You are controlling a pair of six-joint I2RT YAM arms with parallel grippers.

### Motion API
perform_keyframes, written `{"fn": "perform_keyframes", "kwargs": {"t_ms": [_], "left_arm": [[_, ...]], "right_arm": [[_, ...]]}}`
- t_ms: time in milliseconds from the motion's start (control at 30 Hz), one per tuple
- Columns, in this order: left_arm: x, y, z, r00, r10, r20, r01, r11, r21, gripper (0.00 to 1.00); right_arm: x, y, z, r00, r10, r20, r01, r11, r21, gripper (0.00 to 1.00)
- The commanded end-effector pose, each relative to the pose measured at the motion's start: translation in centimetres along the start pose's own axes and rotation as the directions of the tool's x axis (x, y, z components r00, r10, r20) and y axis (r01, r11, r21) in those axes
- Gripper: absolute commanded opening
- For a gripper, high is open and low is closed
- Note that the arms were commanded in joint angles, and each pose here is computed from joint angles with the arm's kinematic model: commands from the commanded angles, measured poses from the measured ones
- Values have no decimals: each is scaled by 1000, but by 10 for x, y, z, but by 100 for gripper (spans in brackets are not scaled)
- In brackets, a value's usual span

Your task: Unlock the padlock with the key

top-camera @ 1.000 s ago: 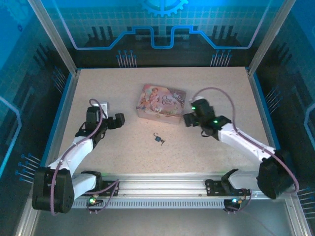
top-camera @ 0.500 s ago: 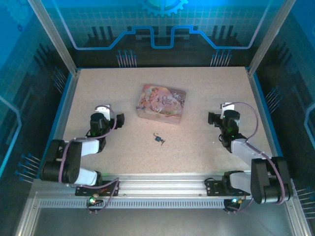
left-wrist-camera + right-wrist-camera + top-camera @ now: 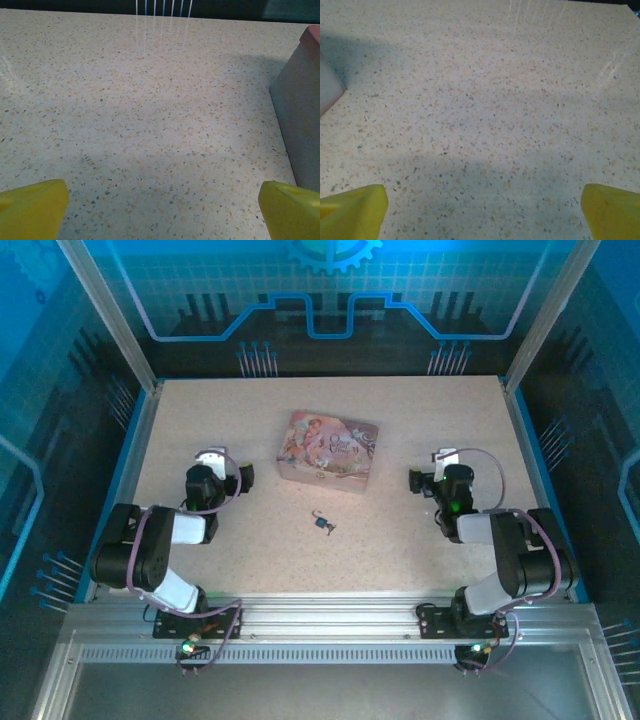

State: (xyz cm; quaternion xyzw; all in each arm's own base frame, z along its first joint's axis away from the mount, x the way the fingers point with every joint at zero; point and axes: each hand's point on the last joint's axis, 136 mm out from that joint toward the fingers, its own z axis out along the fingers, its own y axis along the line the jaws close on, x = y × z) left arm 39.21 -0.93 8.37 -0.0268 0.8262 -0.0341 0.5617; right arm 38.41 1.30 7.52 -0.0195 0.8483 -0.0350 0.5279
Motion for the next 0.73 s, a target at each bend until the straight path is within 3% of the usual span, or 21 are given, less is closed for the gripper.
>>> {"fn": "perform_keyframes", "kwargs": {"t_ms": [0, 700], "left_arm": [[-14, 4, 2, 999, 2, 44, -1, 1000, -15, 99], [-13, 5, 2, 999, 0, 42, 0, 1000, -15, 99]], "right_arm": [[-24, 2, 1, 997, -11, 74, 12, 1000, -11, 100], [-23, 3, 2, 998, -13, 69, 14, 1000, -13, 100]]}}
